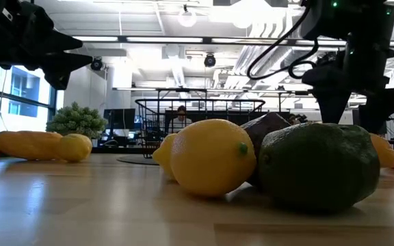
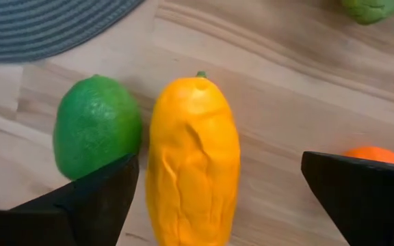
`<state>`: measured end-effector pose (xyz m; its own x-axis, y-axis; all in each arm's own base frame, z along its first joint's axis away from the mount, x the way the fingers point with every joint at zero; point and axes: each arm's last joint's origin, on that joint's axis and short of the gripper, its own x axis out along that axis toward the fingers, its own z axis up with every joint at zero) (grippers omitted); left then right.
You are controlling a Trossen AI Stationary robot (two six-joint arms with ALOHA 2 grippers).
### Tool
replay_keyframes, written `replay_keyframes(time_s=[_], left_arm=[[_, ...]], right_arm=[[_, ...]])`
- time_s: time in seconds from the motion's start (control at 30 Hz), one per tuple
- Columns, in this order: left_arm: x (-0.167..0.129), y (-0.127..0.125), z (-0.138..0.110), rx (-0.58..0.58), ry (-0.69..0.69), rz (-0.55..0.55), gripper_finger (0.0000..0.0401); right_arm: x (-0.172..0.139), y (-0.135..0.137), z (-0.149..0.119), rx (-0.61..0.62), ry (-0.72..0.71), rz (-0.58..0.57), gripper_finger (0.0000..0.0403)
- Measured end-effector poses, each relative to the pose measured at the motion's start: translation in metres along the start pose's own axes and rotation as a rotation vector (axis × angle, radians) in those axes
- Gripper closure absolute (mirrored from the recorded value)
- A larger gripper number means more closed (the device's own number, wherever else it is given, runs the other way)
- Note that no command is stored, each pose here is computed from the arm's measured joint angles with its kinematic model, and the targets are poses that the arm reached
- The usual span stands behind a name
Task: Build produce basket
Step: Put the yellow mango into the wire basket
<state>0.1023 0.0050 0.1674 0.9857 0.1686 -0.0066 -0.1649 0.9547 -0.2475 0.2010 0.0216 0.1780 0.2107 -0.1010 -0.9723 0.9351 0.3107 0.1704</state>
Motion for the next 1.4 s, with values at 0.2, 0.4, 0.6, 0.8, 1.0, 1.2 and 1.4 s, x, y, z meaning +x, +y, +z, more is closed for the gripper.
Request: replay_keyframes(time_s=[0.2,0.4,0.6,0.8,1.0,1.2,1.4], left_arm=[[0.000,0.000,0.000,0.000,0.000,0.000,0.0213],[0.000,0.000,0.000,0.000,0.000,0.000,0.0213],[0.000,0.000,0.000,0.000,0.000,0.000,0.0213],[0.000,0.000,0.000,0.000,0.001,0.000,0.0213],[0.000,0.000,0.000,0.000,0.000,0.000,0.0213],[0.000,0.000,0.000,0.000,0.000,0.000,0.0213],[0.000,0.000,0.000,0.000,0.001,0.000,0.0213]], right_arm=[[0.003,0.003,0.001,0.038,-0.014,0.005,0.0051],[0.012,0.008,0.000,0.037,0.007,-0.005,0.0081],[0.022,0.011,-0.001,0.059,0.012,-0.021,0.0084],[0.025,0.012,-0.001,0.086,0.015,-0.037,0.0099],[0.025,0.011,-0.001,0.096,0.018,-0.037,0.0167],[0.023,0.014,-0.001,0.108,0.015,0.003,0.0224],[0.003,0.019,0.001,0.099,-0.038,0.017,0.0223]])
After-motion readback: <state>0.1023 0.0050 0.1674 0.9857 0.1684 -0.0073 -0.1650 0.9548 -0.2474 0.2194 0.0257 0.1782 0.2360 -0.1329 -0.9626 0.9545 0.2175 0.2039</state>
